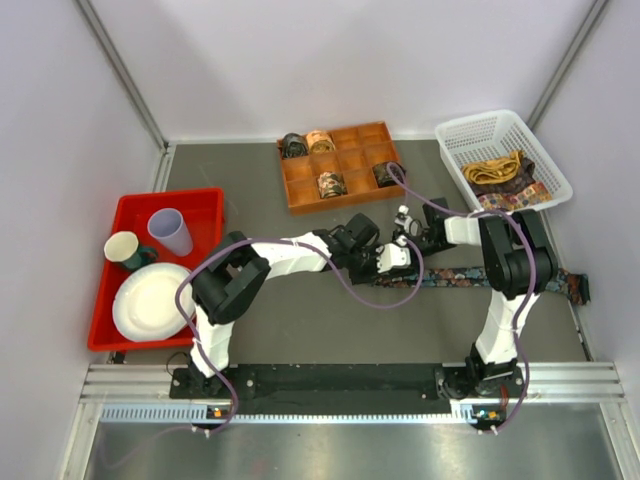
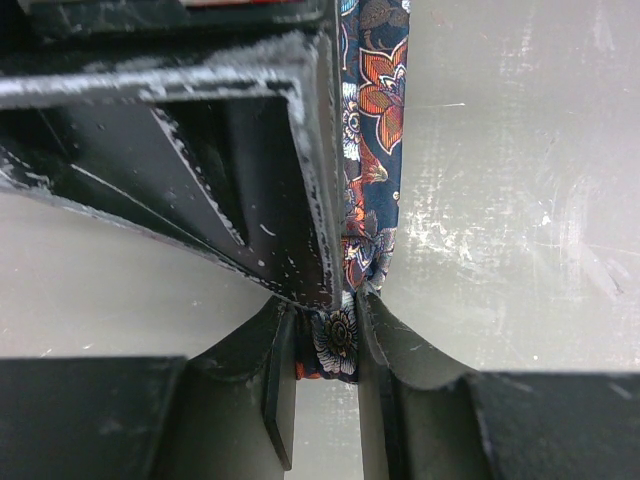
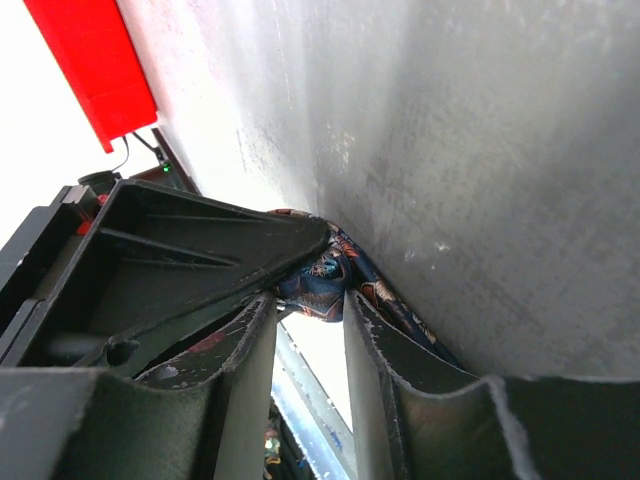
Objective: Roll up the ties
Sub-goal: Roll the tie at the center of the board.
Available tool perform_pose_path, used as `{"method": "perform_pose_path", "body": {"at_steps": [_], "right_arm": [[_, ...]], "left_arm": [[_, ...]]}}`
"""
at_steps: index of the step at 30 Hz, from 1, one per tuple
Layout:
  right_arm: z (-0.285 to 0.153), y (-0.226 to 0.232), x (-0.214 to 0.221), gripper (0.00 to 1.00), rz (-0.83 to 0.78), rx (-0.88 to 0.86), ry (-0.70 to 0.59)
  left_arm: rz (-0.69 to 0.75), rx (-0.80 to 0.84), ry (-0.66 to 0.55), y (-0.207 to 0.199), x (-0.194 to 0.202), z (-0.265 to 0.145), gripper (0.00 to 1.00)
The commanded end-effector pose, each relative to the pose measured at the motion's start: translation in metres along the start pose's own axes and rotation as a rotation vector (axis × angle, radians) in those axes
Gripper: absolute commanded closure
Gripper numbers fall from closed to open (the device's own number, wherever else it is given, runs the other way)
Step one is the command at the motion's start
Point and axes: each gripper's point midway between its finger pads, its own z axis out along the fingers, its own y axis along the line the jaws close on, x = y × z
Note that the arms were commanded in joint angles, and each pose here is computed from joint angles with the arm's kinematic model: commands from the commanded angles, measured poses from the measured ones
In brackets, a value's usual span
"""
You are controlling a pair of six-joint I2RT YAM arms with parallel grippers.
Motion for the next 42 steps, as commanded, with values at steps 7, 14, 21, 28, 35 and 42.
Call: {"method": "perform_pose_path", "body": {"at_steps": [7,14,21,28,35,42], "right_arm": [[0.021,-0.009,0.006,1.0,-0.048,0.027,0.039],[0.017,-0.041,0.006,1.0,-0.03,0.129,0.035],[0.011,-0.064,0.011,1.0,0.014,0.213,0.044],[0.007,-0.073,0.007,1.0,0.017,0.281,0.038],[0.003,-0.081,0.008,1.0,0.034,0.341,0.045],[0.002,-0.056,0.005,1.0,-0.011,0.235,0.058]], "left_arm": [[-0.103,0.106,0.293,-0.035,0.085,0.008,0.8],[-0.244,0.171,0.122,-0.035,0.072,0.008,0.5],[-0.238,0.148,-0.272,-0.02,0.044,-0.001,0.34],[-0.189,0.188,-0.462,-0.025,0.028,0.009,0.33],[-0.206,0.194,-0.459,-0.028,0.028,0.032,0.46],[-0.208,0.179,-0.198,-0.029,0.061,0.022,0.7]]}}
